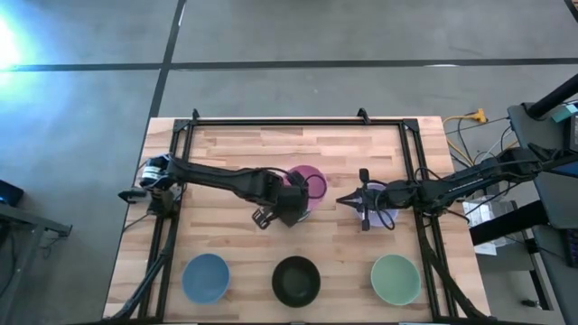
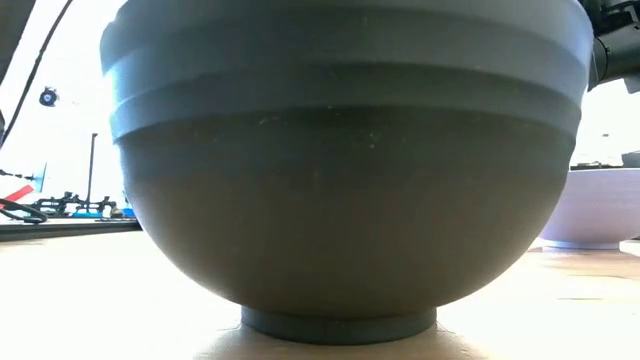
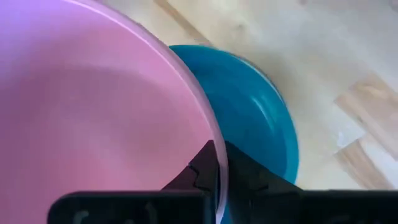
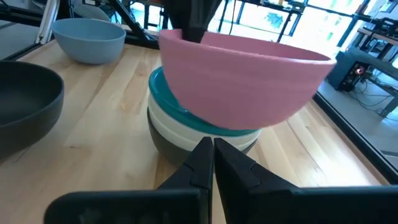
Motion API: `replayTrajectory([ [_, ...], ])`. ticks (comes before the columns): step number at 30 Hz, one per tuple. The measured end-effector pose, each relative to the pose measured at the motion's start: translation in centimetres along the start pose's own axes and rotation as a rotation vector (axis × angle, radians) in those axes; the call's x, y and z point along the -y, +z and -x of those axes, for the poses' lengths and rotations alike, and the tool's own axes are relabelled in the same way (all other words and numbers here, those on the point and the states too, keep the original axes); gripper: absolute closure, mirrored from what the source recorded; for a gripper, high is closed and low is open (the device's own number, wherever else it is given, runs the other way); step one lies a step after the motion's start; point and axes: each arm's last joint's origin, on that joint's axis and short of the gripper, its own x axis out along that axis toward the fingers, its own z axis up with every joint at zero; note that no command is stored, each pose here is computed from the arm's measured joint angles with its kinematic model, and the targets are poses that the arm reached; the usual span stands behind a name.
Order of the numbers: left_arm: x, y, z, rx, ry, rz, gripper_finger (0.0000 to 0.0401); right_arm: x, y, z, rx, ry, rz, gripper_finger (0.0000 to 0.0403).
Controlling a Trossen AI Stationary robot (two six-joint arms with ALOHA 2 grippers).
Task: Nest bowls inside each other
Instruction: Stack the pink bowl on top of the blue bowl
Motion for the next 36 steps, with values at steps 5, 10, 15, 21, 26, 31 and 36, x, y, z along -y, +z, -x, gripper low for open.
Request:
replayTrajectory([
  [5, -0.2, -0.1, 0.0, -0.057, 0.064, -0.001, 0.0401, 0.0, 0.0, 0.0, 0.001, 0.0, 0.001, 0.0394],
  [10, -0.2, -0.1, 0.4, -0.009, 0.009, 0.0, 0.0401, 0.0, 0.0, 0.0, 0.002, 0.0, 0.002, 0.0394],
  [15, 0.2, -0.4, 0.2, -0.046, -0.027, -0.004, 0.0401, 0.0, 0.0, 0.0, 0.001, 0.0, 0.004, 0.0394],
  [21, 0.5, -0.8, 0.5, -0.068, -0.086, -0.011, 0.0401, 0.0, 0.0, 0.0, 0.001, 0.0, 0.004, 0.0394],
  [26, 0.8, -0.7, 0.3, -0.046, -0.146, -0.011, 0.0401, 0.0, 0.0, 0.0, 0.001, 0.0, 0.004, 0.0394],
  [31, 0.9, -0.7, 0.2, -0.037, -0.167, -0.011, 0.0401, 0.0, 0.0, 0.0, 0.001, 0.0, 0.004, 0.0394],
  [36, 1.0, -0.7, 0.2, -0.026, -0.186, -0.01, 0.0401, 0.0, 0.0, 0.0, 0.001, 0.0, 0.004, 0.0394],
])
